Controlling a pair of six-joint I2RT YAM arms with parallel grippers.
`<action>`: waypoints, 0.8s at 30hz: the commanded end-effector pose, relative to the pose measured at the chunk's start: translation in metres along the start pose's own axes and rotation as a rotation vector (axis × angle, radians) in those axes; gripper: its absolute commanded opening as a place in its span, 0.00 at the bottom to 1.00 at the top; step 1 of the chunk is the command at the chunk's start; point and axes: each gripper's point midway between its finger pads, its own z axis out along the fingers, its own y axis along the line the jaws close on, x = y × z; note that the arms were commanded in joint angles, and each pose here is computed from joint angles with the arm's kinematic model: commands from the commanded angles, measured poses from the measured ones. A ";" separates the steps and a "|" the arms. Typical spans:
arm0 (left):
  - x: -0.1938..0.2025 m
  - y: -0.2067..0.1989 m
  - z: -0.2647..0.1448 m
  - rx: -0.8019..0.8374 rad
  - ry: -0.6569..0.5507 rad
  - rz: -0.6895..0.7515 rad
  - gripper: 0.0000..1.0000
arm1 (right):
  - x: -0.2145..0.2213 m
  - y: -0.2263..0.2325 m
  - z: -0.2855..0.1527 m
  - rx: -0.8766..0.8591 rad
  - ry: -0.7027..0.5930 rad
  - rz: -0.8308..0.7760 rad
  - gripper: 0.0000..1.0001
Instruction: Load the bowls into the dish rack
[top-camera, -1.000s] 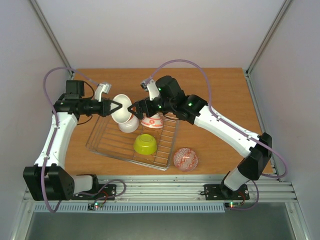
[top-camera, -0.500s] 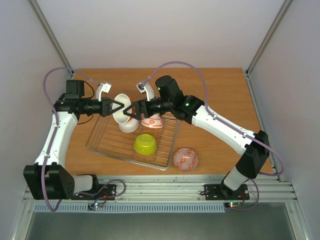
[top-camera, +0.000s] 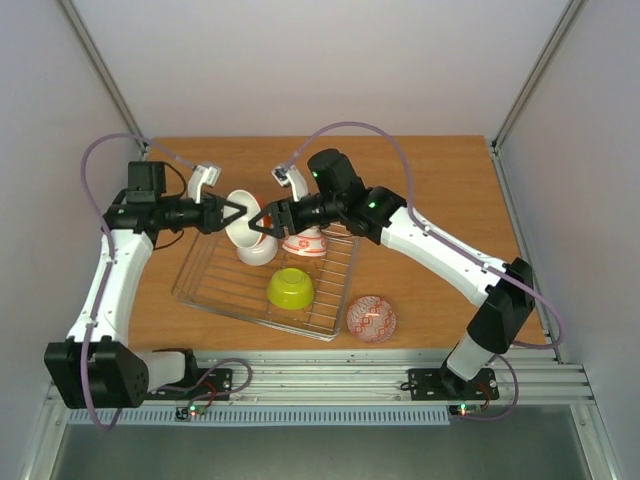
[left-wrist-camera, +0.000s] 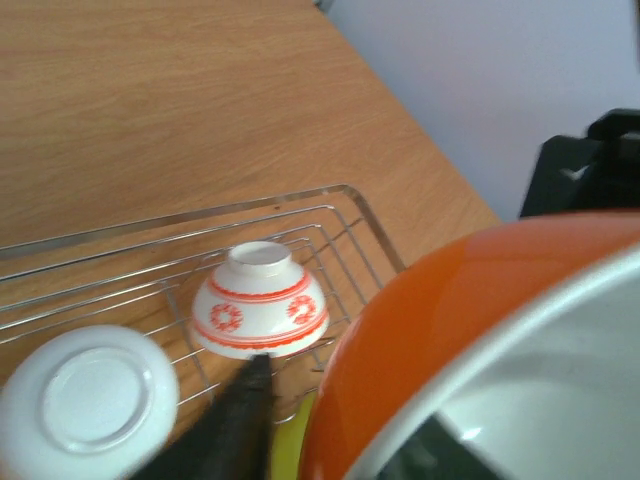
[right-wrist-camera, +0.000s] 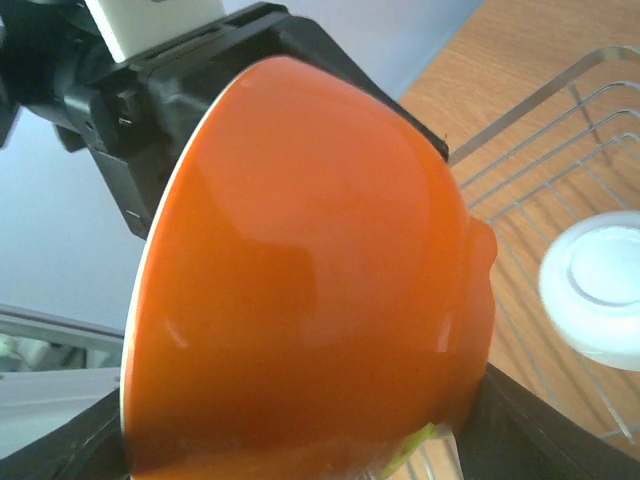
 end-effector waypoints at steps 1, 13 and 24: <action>-0.006 0.017 -0.014 -0.198 -0.037 0.051 0.44 | -0.009 -0.002 -0.007 0.098 0.019 -0.162 0.01; -0.023 0.093 -0.087 -0.843 -0.106 0.086 0.65 | 0.015 -0.083 0.044 0.513 0.284 -0.493 0.01; -0.023 0.102 -0.099 -0.892 -0.136 0.049 0.65 | 0.044 -0.105 0.112 0.658 0.433 -0.766 0.01</action>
